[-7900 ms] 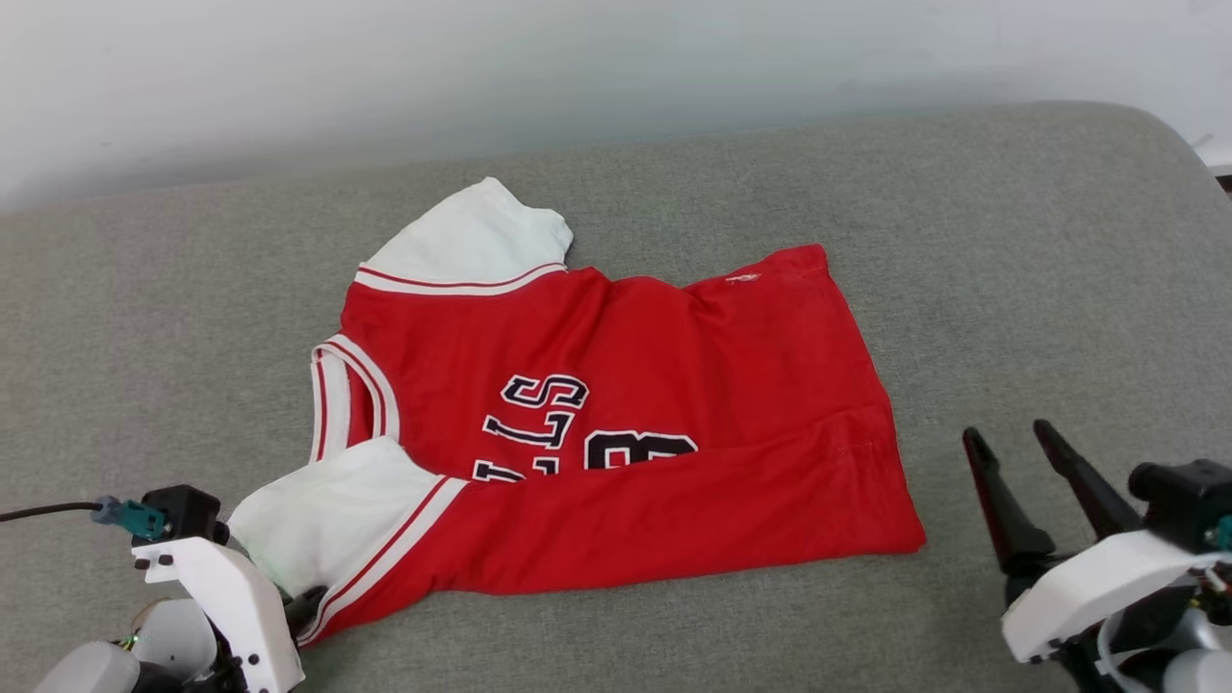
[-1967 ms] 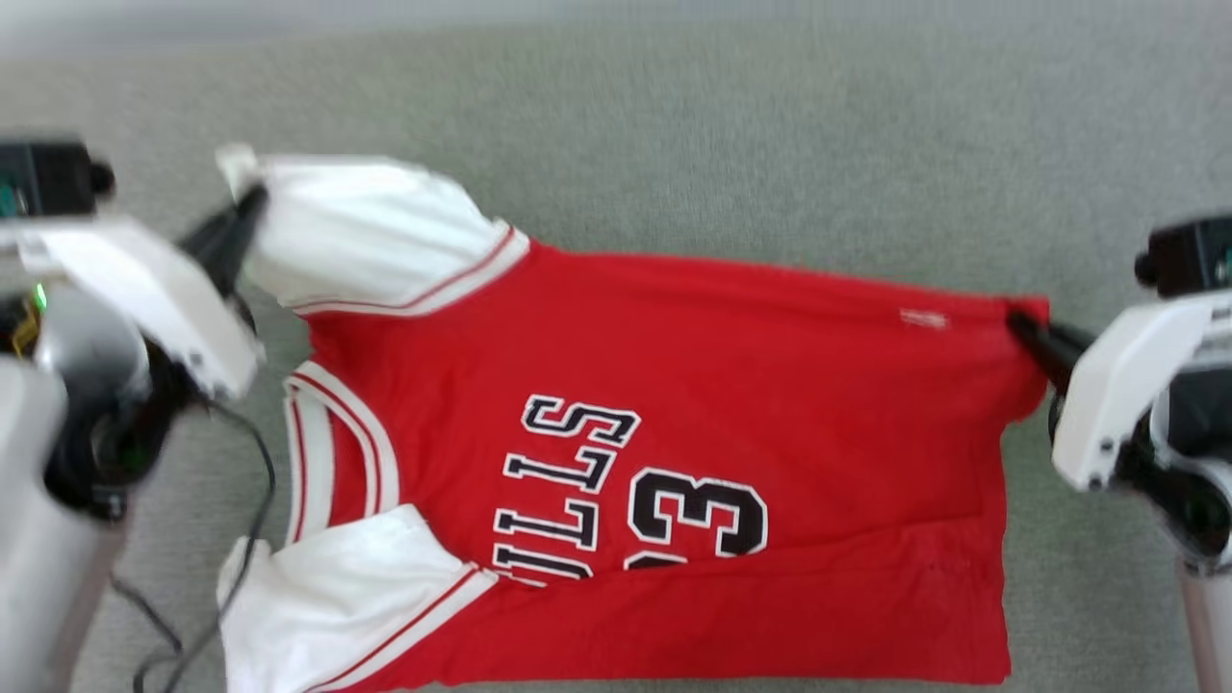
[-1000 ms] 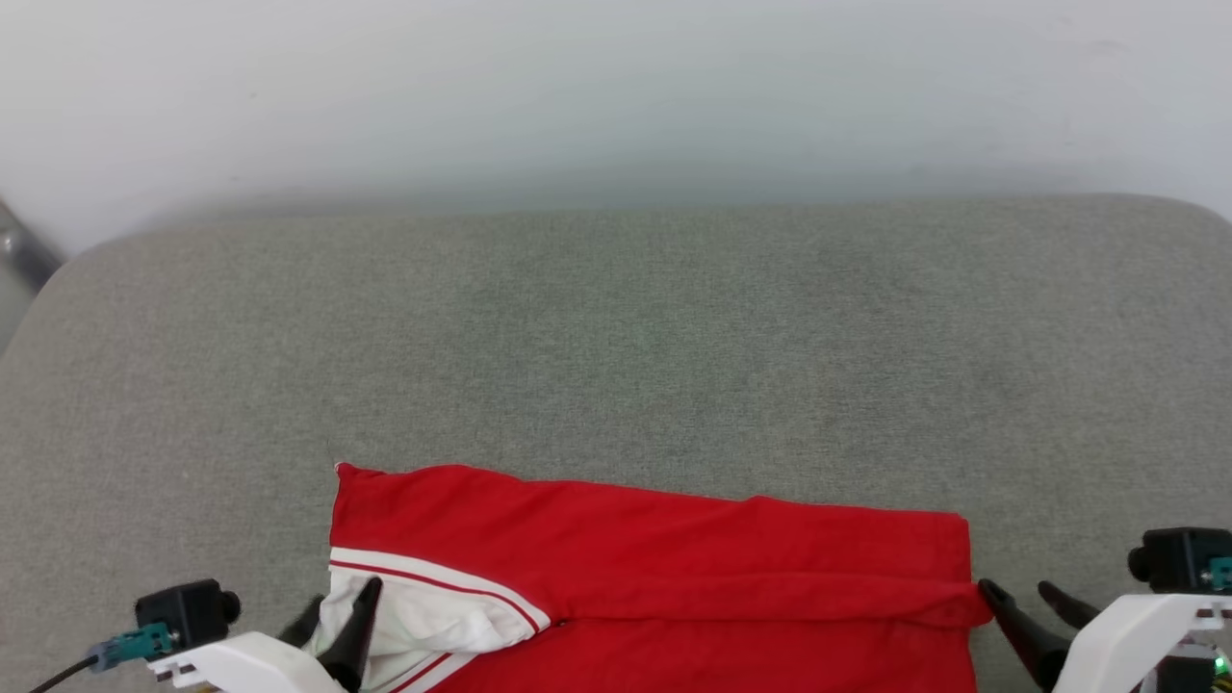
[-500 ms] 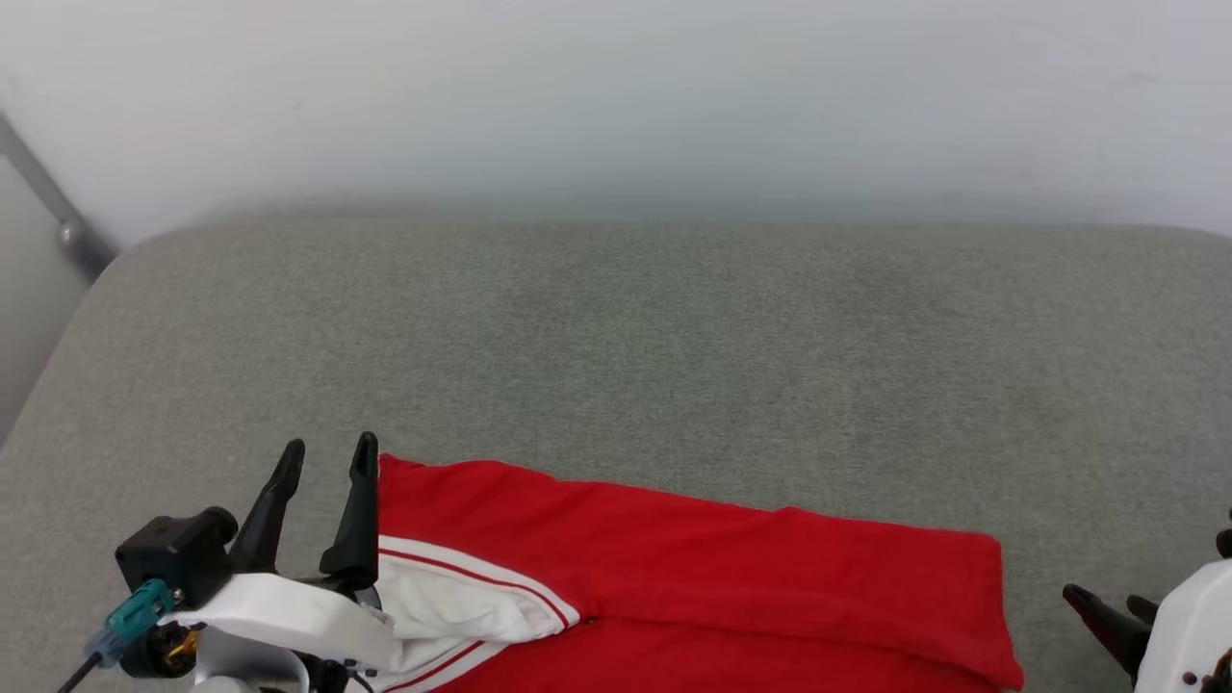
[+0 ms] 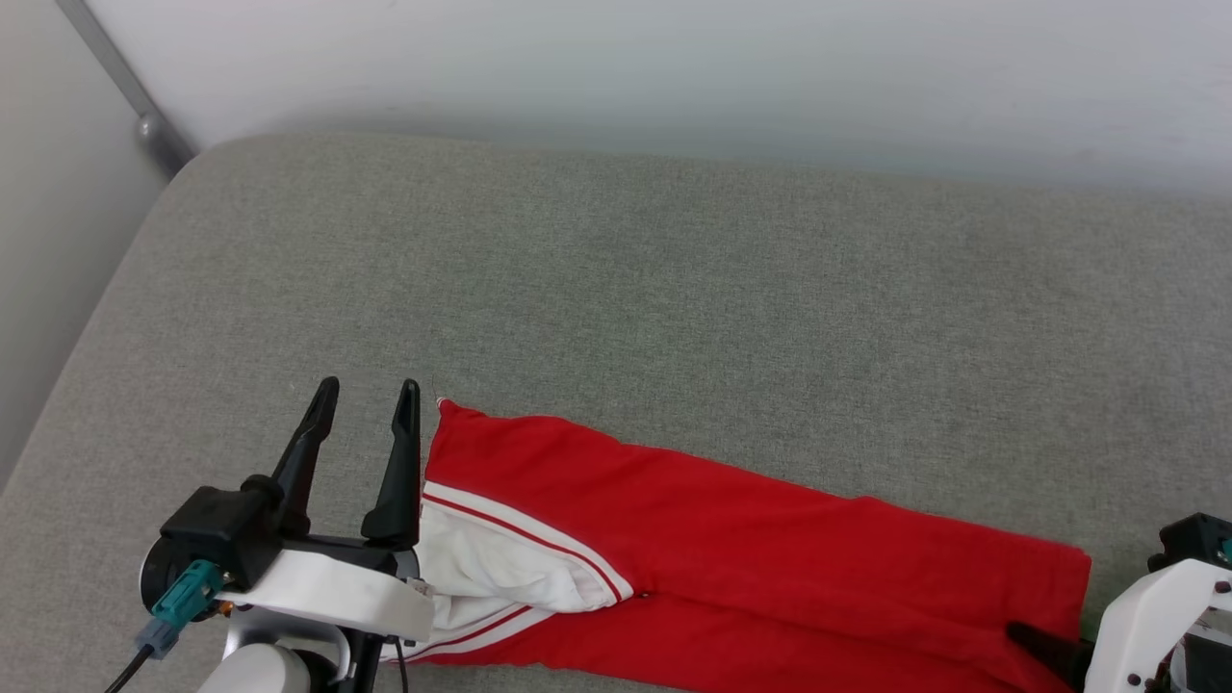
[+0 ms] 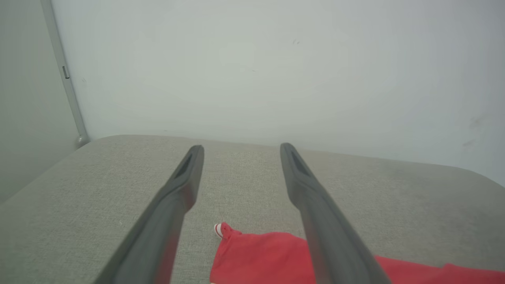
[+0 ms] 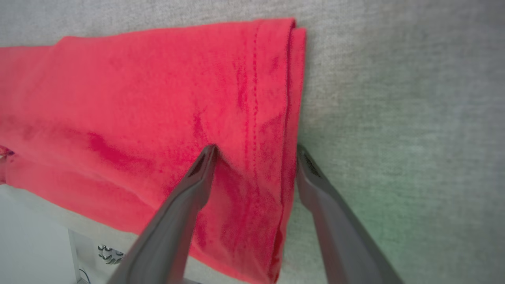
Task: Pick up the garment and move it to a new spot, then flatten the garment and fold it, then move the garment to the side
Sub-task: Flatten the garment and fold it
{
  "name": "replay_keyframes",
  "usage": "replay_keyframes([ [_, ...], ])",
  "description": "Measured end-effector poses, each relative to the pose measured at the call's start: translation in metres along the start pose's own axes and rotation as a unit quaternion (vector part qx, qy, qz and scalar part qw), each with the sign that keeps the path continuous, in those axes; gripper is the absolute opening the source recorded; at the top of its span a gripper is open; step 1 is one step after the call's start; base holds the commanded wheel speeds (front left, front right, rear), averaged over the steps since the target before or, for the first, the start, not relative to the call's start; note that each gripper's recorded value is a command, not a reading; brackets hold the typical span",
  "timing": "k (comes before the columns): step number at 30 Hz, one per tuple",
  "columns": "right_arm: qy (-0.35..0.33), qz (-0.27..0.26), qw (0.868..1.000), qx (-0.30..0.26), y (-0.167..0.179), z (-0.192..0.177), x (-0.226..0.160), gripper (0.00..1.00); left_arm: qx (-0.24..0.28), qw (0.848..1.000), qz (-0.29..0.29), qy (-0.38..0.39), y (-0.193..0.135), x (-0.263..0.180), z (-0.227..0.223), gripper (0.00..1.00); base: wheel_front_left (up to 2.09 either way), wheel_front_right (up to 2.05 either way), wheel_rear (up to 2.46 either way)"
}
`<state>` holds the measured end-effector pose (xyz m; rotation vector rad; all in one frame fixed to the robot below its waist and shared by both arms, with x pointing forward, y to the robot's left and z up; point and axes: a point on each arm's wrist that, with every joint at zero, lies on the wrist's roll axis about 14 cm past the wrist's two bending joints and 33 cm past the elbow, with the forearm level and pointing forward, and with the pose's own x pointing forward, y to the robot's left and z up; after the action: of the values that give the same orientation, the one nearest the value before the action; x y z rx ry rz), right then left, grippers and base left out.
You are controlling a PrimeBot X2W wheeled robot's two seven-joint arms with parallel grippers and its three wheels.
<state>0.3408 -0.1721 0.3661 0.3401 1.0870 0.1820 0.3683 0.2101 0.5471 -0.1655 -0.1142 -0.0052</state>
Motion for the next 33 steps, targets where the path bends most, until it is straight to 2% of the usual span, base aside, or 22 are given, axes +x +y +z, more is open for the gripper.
replay_keyframes([
  [1, 0.007, 0.002, 1.0, 0.002, 0.001, -0.002, 0.003, 0.96, -0.001, 1.0, -0.001, 0.003, 0.0, 0.0, -0.002, 1.0, 0.0, 0.0, 0.0],
  [2, 0.013, 0.003, 1.0, 0.002, 0.001, -0.003, 0.005, 0.44, 0.0, 1.0, -0.001, 0.005, 0.0, 0.0, -0.004, 1.0, 0.0, 0.0, 0.0],
  [3, 0.015, 0.005, 1.0, 0.004, 0.001, -0.003, 0.006, 0.2, 0.0, 1.0, -0.002, 0.006, 0.0, 0.0, -0.005, 1.0, 0.0, 0.0, 0.0],
  [4, 0.015, 0.013, 1.0, 0.001, 0.006, -0.003, 0.007, 0.0, 0.004, 1.0, -0.004, 0.008, 0.0, 0.001, -0.006, 1.0, 0.0, 0.0, 0.0],
  [12, -0.029, 0.023, 0.999, -0.032, 0.014, 0.016, -0.011, 0.0, 0.011, 1.0, -0.011, 0.007, -0.003, -0.004, -0.003, 1.0, 0.0, 0.0, 0.0],
  [18, -0.073, -0.003, 0.997, -0.037, -0.007, 0.038, -0.038, 0.0, 0.019, 1.0, -0.012, 0.004, -0.007, -0.008, 0.0, 1.0, 0.0, 0.0, 0.0],
  [23, -0.107, -0.05, 0.993, -0.008, -0.048, 0.053, -0.067, 0.0, 0.018, 1.0, -0.021, 0.002, -0.015, -0.008, 0.001, 1.0, 0.0, 0.0, 0.0],
  [28, -0.145, -0.1, 0.984, 0.037, -0.091, 0.064, -0.102, 0.0, 0.015, 0.999, -0.029, 0.004, -0.022, -0.006, -0.001, 1.0, 0.0, 0.0, 0.0],
  [33, -0.158, -0.12, 0.977, 0.078, -0.111, 0.07, -0.12, 0.0, 0.011, 0.999, -0.034, 0.009, -0.027, -0.004, -0.005, 1.0, 0.0, 0.0, 0.0],
])
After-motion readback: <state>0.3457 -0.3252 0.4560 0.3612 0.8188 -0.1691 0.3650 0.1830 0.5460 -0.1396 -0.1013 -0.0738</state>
